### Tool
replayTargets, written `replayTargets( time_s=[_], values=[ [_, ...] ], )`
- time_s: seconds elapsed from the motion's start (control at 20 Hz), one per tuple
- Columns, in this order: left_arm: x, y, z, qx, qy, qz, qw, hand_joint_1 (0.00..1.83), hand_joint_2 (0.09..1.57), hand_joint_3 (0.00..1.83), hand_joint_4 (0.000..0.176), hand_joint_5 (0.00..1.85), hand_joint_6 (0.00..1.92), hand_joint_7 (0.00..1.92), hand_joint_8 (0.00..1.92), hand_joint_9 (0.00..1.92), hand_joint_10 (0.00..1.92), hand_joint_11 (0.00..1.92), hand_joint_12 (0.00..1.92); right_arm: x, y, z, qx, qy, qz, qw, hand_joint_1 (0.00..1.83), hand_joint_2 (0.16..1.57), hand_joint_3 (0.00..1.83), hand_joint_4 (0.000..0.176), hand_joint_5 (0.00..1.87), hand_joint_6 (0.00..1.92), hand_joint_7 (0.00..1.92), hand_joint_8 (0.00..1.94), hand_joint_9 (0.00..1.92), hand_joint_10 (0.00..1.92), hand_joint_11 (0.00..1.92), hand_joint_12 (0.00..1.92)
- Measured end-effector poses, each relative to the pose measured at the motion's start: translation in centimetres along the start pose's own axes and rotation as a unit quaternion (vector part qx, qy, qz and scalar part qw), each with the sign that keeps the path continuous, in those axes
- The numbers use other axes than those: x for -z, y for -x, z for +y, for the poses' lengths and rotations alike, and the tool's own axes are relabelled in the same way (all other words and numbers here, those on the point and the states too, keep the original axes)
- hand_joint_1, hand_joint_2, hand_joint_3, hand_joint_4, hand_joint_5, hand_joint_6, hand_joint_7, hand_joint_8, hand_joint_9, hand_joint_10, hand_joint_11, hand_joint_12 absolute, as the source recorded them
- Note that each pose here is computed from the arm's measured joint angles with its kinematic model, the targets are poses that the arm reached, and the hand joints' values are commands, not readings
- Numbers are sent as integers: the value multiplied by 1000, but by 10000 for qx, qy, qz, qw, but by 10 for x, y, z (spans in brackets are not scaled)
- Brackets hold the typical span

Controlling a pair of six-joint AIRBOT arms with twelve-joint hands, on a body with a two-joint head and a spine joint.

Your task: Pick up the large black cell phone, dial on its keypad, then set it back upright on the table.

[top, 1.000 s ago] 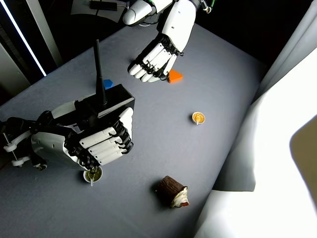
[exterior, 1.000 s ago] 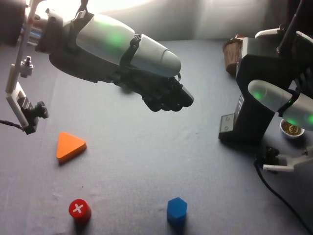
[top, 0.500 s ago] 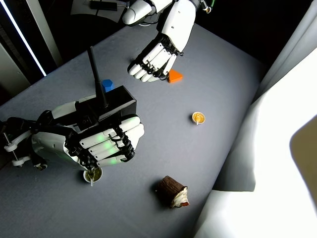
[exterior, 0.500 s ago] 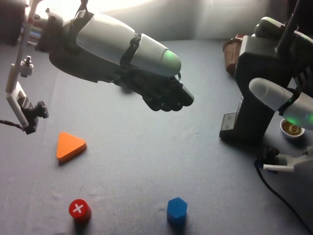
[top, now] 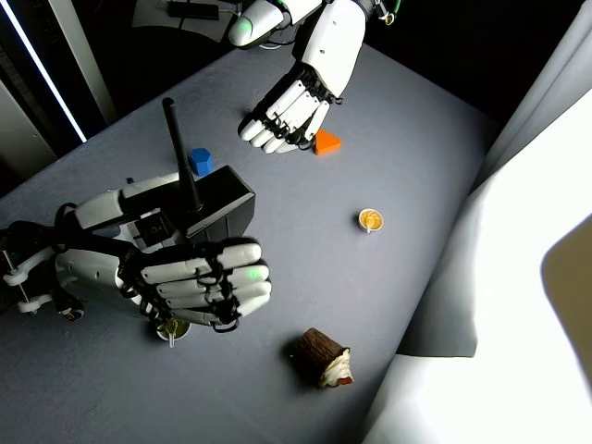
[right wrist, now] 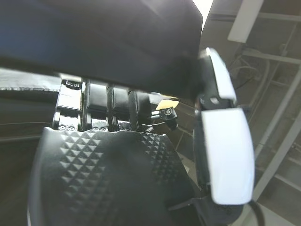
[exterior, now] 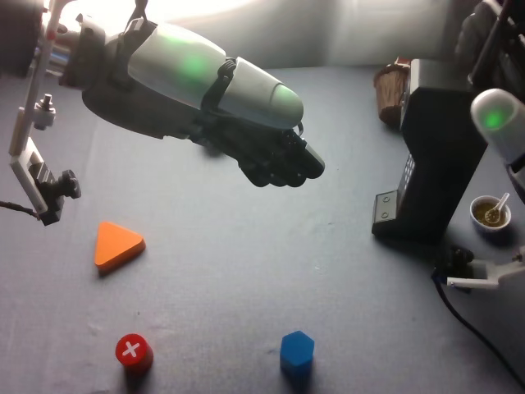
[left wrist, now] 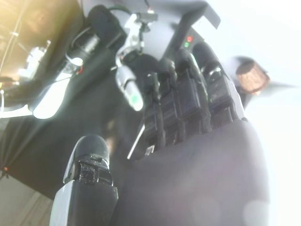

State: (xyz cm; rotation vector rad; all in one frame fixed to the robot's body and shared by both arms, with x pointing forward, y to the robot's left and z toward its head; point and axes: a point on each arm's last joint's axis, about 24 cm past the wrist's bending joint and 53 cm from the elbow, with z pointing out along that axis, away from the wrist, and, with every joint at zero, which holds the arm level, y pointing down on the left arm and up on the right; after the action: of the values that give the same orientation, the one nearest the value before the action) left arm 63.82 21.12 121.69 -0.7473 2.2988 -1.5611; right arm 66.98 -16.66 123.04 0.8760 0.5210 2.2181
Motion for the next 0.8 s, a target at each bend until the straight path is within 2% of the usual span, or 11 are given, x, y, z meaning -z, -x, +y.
replayTargets(
  time_s=[0.15,0.2,0.4,0.5,0.65,0.8],
  values=[
    [0,0,0,1,-1,1,10000,60,1235,0,20,377,4,383,6,301,4,0,720,0,1,1,12,9,3,10000,47,885,0,62,0,0,0,0,0,0,0,0],
    [0,0,0,0,-1,2,10000,37,1235,0,22,364,1,386,5,300,3,0,721,-1,1,2,14,12,3,10000,49,872,0,66,0,0,0,0,0,0,0,0],
    [0,0,0,-3,-1,4,10000,58,1234,0,27,371,5,398,6,308,7,0,771,0,0,4,47,5,59,10000,10,864,0,68,0,0,0,0,0,0,0,0],
    [0,0,-1,-9,-6,-6,10000,26,1238,1,19,377,4,392,2,307,4,0,781,0,1,9,104,-7,107,9999,11,864,0,69,0,0,0,0,0,0,0,0],
    [1,2,-2,-7,-22,-23,10000,56,1228,0,24,375,1,394,1,298,0,0,786,0,8,22,228,-47,85,9997,29,876,0,71,0,0,0,0,0,0,0,0],
    [1,2,-2,-17,-20,-17,10000,38,1233,1,22,361,0,387,0,307,4,0,789,-5,10,44,338,-10,120,9994,23,882,0,67,0,0,0,0,0,0,0,0]
  ],
)
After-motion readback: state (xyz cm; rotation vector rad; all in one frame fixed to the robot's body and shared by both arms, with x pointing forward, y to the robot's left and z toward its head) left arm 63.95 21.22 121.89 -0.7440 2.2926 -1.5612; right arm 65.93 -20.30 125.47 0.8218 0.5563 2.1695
